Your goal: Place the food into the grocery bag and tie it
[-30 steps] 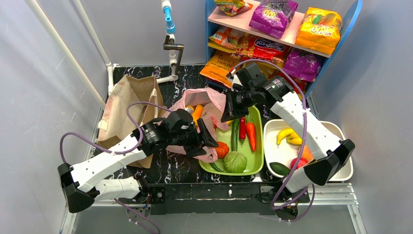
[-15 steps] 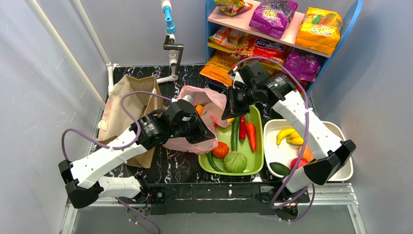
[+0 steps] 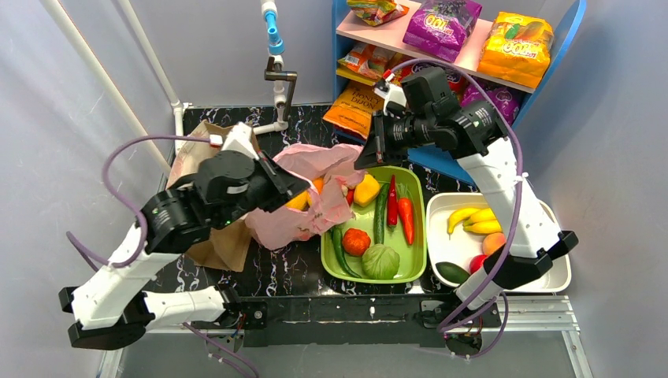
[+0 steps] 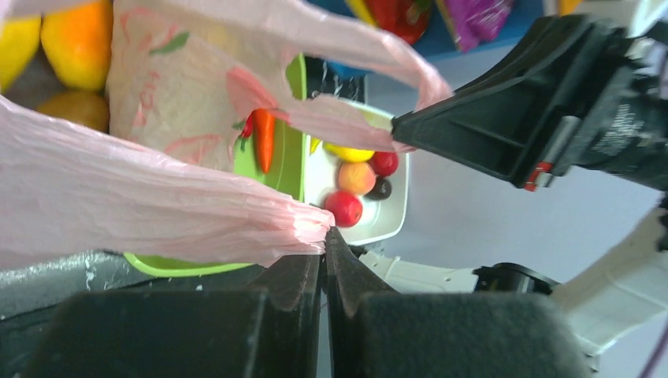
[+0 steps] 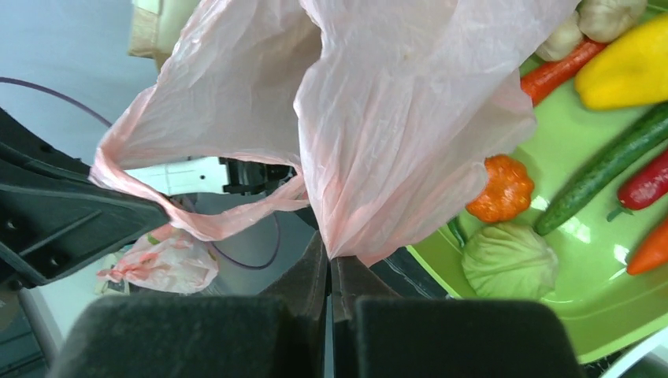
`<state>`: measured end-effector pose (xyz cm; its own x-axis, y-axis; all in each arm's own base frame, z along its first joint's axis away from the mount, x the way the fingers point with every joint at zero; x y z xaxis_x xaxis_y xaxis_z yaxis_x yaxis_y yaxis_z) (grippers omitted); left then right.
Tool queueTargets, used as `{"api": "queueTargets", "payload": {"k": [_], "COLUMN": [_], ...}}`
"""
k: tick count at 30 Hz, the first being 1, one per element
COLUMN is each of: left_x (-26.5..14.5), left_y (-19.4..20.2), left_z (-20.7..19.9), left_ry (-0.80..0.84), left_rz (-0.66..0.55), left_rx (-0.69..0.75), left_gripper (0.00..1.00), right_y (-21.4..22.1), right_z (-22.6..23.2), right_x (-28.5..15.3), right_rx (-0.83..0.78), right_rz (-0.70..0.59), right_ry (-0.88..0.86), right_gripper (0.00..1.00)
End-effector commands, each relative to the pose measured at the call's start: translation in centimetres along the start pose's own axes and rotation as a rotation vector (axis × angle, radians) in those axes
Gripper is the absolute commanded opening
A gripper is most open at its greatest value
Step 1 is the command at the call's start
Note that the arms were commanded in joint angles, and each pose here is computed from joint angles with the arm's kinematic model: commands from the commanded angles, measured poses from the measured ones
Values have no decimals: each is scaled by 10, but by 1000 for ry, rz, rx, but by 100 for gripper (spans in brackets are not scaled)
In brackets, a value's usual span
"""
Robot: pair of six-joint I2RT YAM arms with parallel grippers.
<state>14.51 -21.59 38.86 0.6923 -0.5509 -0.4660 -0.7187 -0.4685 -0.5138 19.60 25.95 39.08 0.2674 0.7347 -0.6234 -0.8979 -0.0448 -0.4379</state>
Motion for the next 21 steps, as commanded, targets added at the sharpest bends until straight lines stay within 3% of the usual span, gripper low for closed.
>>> {"api": "queueTargets", "payload": {"k": [1, 6, 11, 21], "left_x": [-35, -69, -84, -70], "left_y": [-43, -72, -73, -12], "left_z": [-5, -16, -1, 38], "left_ry": [16, 83, 108, 128], "left_rz": [-189, -309, -343, -113], "left_rx": [26, 19, 3, 29], "left_gripper": [0, 0, 0, 14], "right_y": [-3, -6, 4, 24], "right_z": [25, 52, 68, 53], "right_x": [-20, -37, -31, 6], "right_rx": [-9, -29, -55, -125], "right_rz": [10, 9, 107, 290], "right_ry": [-86, -209, -390, -491], "right_gripper": [1, 1, 1, 1]}}
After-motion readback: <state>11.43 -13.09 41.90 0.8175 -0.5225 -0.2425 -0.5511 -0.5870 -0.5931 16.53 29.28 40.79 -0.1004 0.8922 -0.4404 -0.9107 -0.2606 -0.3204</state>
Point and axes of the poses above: each gripper's point midway between its finger pads, its own x axis out along the fingers, its own z axis along the line the jaws close on, y = z × x, the point moved 3 cm from there along -x, back along the fingers, and after that the axes turned 4 degrees about x, right-handed, at the moved point
